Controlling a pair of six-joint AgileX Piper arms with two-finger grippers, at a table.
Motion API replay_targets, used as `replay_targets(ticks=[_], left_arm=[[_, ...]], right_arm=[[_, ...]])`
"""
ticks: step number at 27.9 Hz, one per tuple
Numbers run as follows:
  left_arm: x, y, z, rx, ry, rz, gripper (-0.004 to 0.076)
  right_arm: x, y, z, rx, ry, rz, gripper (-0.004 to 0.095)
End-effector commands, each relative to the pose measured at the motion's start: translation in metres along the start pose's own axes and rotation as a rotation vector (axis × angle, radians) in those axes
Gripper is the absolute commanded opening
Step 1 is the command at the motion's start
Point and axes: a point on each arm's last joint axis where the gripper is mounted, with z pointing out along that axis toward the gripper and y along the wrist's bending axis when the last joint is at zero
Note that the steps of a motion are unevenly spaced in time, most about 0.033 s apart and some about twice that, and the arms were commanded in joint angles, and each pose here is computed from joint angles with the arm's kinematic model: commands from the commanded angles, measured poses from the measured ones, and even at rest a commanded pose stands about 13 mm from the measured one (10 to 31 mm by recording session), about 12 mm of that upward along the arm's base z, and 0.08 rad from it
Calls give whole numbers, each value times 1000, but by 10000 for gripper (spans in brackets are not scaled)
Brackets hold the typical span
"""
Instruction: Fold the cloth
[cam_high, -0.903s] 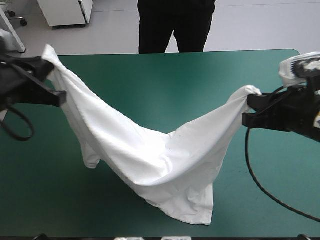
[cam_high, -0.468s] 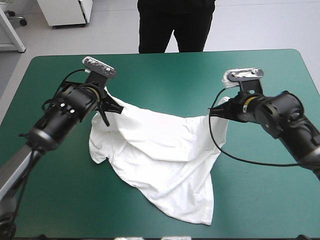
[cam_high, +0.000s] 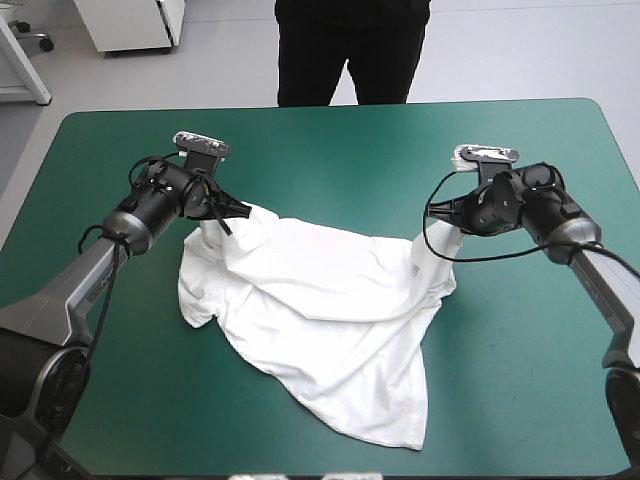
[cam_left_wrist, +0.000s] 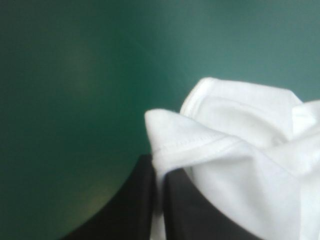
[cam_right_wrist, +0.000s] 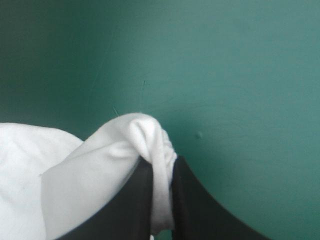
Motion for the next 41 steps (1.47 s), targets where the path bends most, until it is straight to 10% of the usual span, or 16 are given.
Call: replay_targets(ticks=[1,5,14,30,41], left_arm=[[-15,8,-11,7,-121,-61,-9],[-13,12,-1,-3,-104,-62,37],[-18,18,-22,-28,-105,-51,642],[0,45,-144,-91,-94,21,474],[14,58,-88,68,181,-123,475]], right_arm=[[-18,-8,-7,-28,-76,25,-17],[-23,-9,-1,-18,-56,1,50],[-34,-4,-22,-33,2,-34,604],[-30,-2,-135,-72,-46,-107,481],[-23,-1,-157,-106,-90,-108,462]])
